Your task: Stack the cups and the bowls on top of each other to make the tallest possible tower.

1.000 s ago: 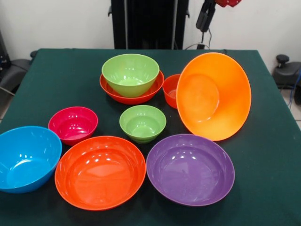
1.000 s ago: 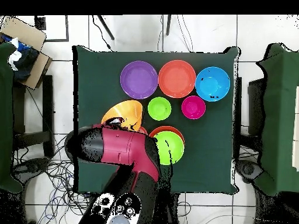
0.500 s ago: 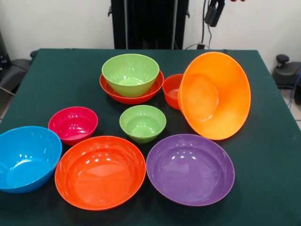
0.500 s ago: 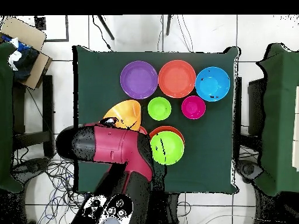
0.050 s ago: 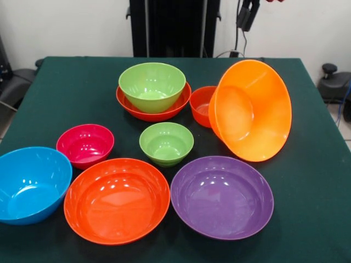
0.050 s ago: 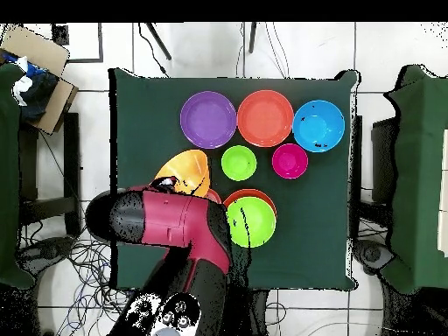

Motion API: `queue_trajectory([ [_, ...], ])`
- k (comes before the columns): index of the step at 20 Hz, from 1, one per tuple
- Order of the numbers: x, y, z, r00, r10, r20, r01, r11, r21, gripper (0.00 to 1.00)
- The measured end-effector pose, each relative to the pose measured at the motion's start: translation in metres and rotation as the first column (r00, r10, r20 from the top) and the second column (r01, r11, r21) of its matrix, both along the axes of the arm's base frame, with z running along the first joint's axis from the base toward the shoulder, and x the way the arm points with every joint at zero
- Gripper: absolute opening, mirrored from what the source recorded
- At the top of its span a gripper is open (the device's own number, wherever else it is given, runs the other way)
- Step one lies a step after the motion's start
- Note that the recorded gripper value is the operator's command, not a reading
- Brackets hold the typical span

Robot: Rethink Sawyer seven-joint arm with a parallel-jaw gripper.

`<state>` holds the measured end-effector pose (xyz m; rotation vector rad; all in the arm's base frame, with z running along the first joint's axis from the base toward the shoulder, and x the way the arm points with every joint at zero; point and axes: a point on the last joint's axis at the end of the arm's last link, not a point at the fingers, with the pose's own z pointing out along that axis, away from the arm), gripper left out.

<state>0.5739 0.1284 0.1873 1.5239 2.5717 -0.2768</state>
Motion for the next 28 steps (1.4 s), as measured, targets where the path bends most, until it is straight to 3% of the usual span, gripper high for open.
queue_trajectory([
  [2, 0.0005, -0.0013, -0.0004, 1.0, 0.0, 0.005, 0.0, 1.0, -0.003, 0.0],
  [3, 0.0016, -0.003, -0.001, 0.9999, 0.001, 0.017, -0.001, 1.0, -0.007, 1.0],
  [28, -0.0025, -0.0055, -0.0074, 1.0, 0.002, 0.007, -0.001, 0.9997, -0.026, 1.0],
])
